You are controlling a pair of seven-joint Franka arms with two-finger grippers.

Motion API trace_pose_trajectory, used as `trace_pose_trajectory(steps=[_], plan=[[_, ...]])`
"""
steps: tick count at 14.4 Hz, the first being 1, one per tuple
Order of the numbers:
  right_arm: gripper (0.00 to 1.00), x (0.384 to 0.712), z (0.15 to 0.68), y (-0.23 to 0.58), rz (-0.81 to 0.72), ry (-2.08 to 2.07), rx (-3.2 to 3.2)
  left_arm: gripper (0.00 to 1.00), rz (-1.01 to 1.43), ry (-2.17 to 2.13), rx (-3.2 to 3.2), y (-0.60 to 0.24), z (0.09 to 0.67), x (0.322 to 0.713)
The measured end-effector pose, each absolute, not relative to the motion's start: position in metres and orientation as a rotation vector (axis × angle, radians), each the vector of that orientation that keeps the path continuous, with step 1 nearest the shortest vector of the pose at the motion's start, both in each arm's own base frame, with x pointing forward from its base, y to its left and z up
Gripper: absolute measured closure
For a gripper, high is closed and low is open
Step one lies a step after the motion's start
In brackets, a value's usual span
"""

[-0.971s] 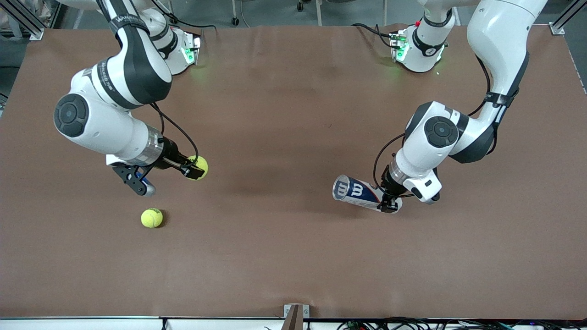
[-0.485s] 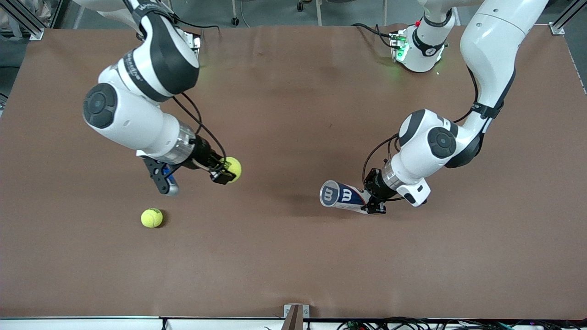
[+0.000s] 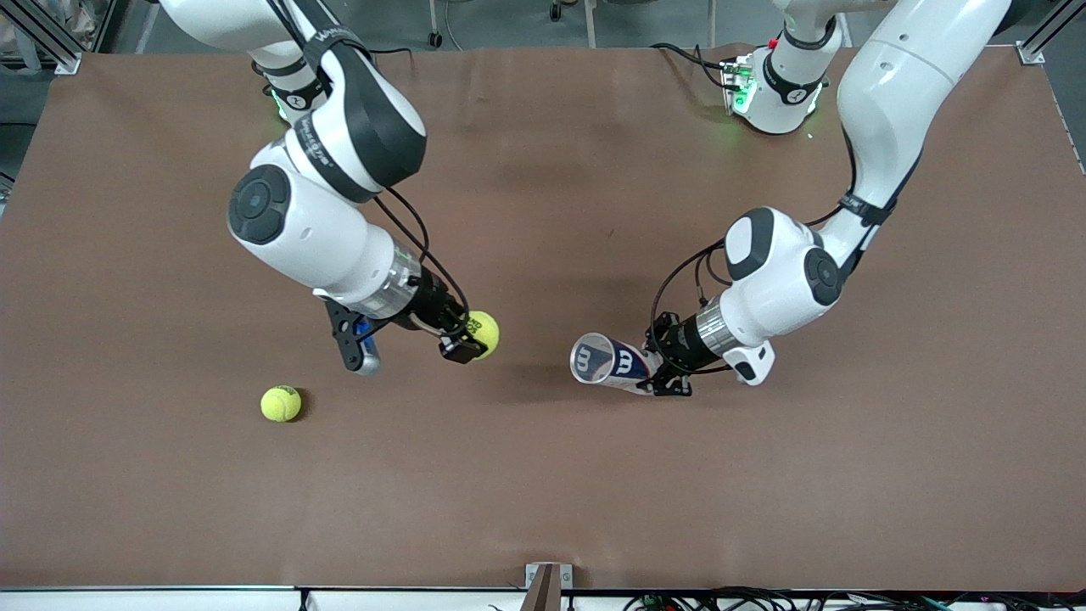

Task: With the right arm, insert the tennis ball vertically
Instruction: 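Lift the can with the left gripper while the right gripper brings the ball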

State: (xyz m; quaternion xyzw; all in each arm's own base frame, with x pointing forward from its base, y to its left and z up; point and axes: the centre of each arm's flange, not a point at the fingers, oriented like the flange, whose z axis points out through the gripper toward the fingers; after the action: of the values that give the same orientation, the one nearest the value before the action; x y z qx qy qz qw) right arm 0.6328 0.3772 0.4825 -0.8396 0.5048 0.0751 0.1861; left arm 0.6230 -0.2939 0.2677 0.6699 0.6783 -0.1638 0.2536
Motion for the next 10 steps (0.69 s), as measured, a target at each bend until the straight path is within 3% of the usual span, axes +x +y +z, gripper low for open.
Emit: trace_pose_trajectory(steps=[10], plan=[[0.36, 0.623, 0.466, 0.444, 0.212, 1.472, -2.286, 0.44, -0.695, 1.645, 1.502, -0.300, 0.180, 0.589]])
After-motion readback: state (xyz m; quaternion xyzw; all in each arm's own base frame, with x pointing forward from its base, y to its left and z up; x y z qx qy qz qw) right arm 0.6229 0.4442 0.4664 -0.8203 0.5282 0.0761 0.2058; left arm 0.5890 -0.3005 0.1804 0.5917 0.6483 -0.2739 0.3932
